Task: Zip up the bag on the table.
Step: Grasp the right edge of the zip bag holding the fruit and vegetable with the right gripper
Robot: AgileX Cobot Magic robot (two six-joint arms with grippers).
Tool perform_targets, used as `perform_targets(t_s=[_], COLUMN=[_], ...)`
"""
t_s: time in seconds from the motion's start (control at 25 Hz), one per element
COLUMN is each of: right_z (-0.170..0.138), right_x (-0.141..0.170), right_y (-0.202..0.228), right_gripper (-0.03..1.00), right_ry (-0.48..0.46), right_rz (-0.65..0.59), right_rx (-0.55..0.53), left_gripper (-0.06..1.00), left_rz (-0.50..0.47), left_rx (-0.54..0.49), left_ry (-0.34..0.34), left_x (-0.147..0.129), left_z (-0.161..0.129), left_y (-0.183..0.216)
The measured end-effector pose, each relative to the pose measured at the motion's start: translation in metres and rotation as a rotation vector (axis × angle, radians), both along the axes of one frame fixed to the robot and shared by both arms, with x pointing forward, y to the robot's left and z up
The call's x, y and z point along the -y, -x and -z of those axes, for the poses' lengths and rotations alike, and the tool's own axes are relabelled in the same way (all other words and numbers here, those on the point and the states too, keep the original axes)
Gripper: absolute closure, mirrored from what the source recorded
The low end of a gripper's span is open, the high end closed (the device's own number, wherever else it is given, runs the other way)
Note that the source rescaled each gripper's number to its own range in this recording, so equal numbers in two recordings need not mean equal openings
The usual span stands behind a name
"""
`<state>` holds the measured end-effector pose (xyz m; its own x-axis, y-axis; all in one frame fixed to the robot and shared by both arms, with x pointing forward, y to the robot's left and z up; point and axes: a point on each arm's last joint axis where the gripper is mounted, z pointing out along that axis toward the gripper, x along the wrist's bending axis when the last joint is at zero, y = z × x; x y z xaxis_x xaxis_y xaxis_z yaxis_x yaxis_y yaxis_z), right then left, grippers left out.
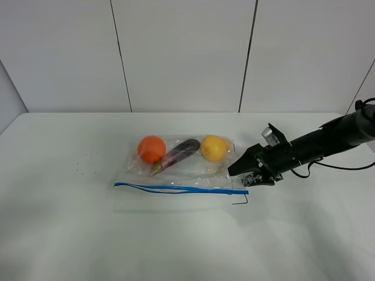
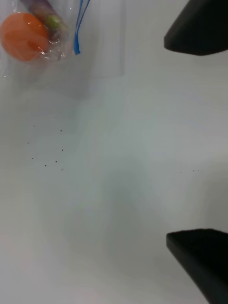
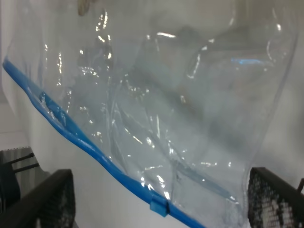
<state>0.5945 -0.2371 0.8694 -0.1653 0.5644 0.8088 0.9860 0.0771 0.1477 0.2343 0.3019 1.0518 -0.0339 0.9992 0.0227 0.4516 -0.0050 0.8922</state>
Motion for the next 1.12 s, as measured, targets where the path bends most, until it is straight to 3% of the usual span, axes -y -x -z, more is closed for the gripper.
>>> perform_targets(t_s=[0.32, 0.6, 0.84, 1.12], right_z=[0.021, 0.019, 0.019, 0.019], right_x=[-0.002, -0.004, -0.004, -0.004], right_y=[0.004, 0.003, 0.003, 0.003], right_gripper=[0.17, 0.32, 0.51, 0.61], right_ry=[-0.036, -0.055, -0.055, -0.055], right_rz=[-0.026, -0.016, -0.021, -0.022], right_rx=[-0.057, -0.053, -0.046, -0.044], left_gripper=[-0.06, -0.06, -0.06, -0.06], left_rz=[0.0, 0.0, 0.0, 0.0], left_rx=[0.0, 0.0, 0.0, 0.0], left_ry=[0.0, 0.0, 0.0, 0.0], left_x=[0.0, 0.0, 0.0, 0.0], left_z=[0.0, 0.0, 0.0, 0.0], left_y=[0.0, 0.0, 0.0, 0.0])
